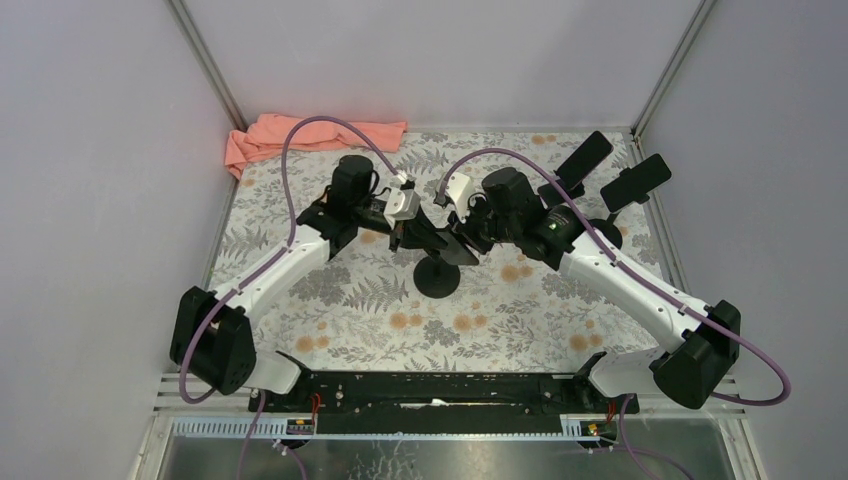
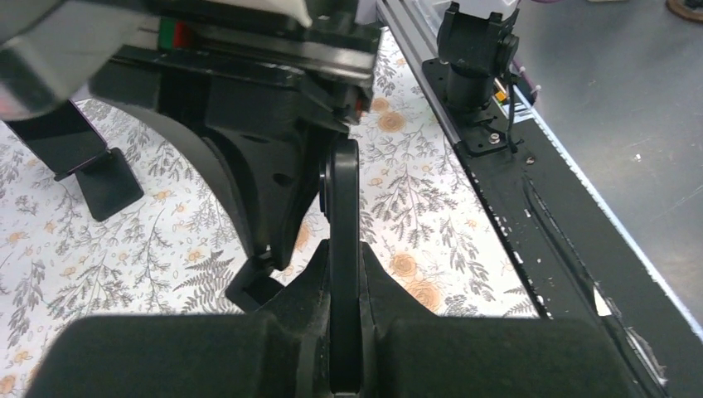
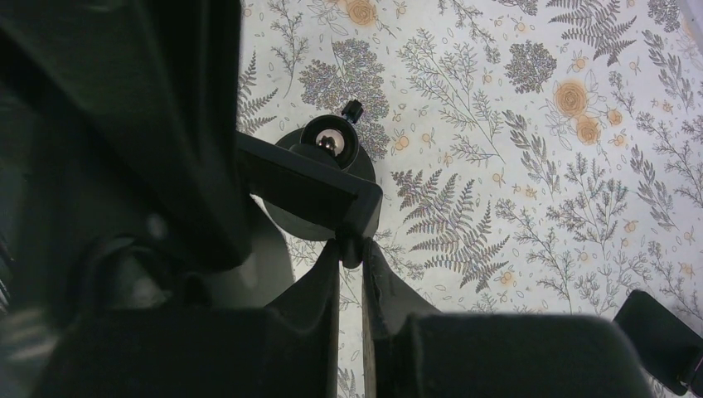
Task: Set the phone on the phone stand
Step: Install the phone on the phone stand.
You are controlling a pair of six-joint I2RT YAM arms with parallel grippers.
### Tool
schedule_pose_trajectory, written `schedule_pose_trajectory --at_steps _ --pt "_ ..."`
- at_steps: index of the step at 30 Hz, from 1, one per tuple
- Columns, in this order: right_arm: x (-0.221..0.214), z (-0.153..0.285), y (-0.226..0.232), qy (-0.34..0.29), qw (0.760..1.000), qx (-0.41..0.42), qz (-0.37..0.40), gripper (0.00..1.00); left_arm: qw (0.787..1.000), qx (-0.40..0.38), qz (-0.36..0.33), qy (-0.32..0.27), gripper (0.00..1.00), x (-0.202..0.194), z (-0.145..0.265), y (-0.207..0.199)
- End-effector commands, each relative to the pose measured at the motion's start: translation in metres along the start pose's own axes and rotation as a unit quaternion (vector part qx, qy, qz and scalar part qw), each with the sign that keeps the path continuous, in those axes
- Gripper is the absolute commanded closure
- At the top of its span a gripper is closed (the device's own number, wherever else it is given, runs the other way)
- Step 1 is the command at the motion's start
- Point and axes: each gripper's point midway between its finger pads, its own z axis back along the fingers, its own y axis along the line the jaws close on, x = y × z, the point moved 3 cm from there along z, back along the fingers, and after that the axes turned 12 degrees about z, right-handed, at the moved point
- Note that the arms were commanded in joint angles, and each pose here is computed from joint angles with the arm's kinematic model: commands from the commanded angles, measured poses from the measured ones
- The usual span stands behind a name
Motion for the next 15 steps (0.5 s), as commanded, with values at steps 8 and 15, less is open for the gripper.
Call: schedule_pose_trajectory --at_steps 8,15 --pt "0.022 0.008 -0.003 -0.038 0.999 0.003 0.015 1.0 1.0 -0.006 -0.028 0.013 1.0 -0.002 0.001 0.019" --pt "0.017 0.009 -0.009 -0.027 0.999 -0.021 0.022 1.0 0.999 0.027 -0.009 0.026 1.0 -0.007 0.014 0.017"
